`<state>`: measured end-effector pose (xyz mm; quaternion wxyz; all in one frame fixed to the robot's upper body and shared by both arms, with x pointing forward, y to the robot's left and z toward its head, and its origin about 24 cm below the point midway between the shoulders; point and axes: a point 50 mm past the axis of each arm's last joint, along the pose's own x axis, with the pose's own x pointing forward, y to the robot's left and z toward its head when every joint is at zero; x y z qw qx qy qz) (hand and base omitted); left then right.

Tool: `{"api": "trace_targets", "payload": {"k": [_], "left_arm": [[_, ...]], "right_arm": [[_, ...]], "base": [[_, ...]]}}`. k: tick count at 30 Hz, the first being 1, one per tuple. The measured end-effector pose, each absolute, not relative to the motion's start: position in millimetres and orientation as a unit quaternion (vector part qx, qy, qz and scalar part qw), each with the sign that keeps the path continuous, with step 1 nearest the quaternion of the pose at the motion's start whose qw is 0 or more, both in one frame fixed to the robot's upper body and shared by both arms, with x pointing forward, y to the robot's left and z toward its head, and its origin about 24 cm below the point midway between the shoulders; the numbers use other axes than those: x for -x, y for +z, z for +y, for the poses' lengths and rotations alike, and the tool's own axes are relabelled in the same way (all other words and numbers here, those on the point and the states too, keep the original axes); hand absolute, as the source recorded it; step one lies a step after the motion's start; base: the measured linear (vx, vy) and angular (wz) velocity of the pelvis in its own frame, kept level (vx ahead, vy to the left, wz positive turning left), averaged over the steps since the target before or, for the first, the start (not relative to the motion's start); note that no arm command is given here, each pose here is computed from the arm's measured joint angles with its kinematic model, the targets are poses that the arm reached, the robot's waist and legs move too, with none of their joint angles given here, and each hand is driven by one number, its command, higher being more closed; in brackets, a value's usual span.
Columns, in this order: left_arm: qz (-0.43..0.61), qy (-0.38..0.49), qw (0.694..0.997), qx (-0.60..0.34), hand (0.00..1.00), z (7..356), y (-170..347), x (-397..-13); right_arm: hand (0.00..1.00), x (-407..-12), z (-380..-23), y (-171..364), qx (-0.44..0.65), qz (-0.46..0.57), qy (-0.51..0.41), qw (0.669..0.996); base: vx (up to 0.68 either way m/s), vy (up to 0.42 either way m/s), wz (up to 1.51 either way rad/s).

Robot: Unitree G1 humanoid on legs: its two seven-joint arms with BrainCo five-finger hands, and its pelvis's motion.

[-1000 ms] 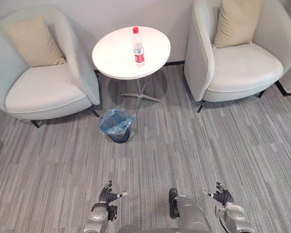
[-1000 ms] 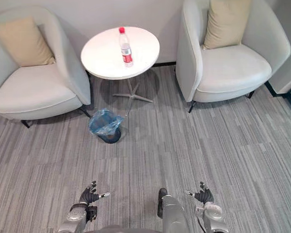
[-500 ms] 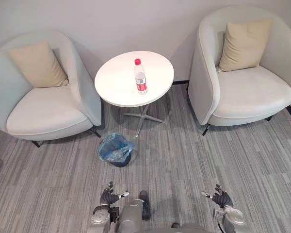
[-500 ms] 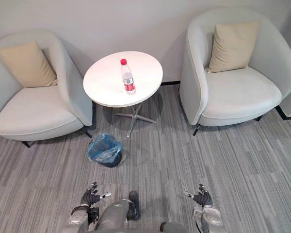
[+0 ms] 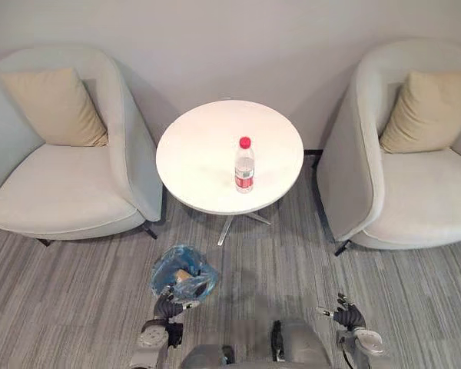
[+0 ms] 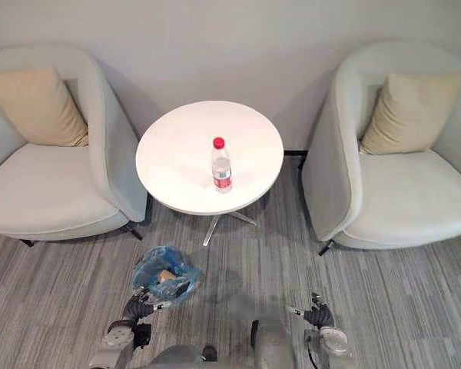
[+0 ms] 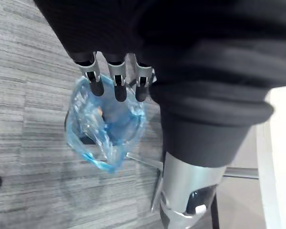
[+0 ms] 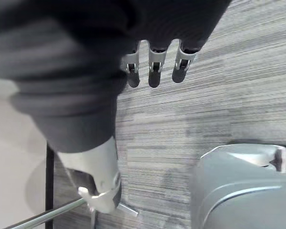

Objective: Gather rubbish on tea table into small bin, then transfer packed bag to large trash can.

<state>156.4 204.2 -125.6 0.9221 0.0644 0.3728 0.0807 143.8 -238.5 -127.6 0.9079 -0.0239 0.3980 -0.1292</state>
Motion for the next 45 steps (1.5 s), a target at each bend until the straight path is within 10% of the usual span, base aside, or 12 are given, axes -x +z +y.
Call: {"api": "trace_targets", "payload": {"k": [23, 45], "left_arm": [[0.402, 0.105, 0.909, -0.036, 0.0, 203, -135, -140], [0.402, 0.125, 0.904, -0.078, 0.0, 238, -130, -128]], "right_arm": [[0.0, -124, -230, -134, -0.013, 0.409, -0.151, 0.9], [0.0, -195, -271, -46, 0.132, 0.2, -0.095, 0.966]], "base": [[0.21, -0.077, 0.25], [-0.01, 0.003, 0.01]]}}
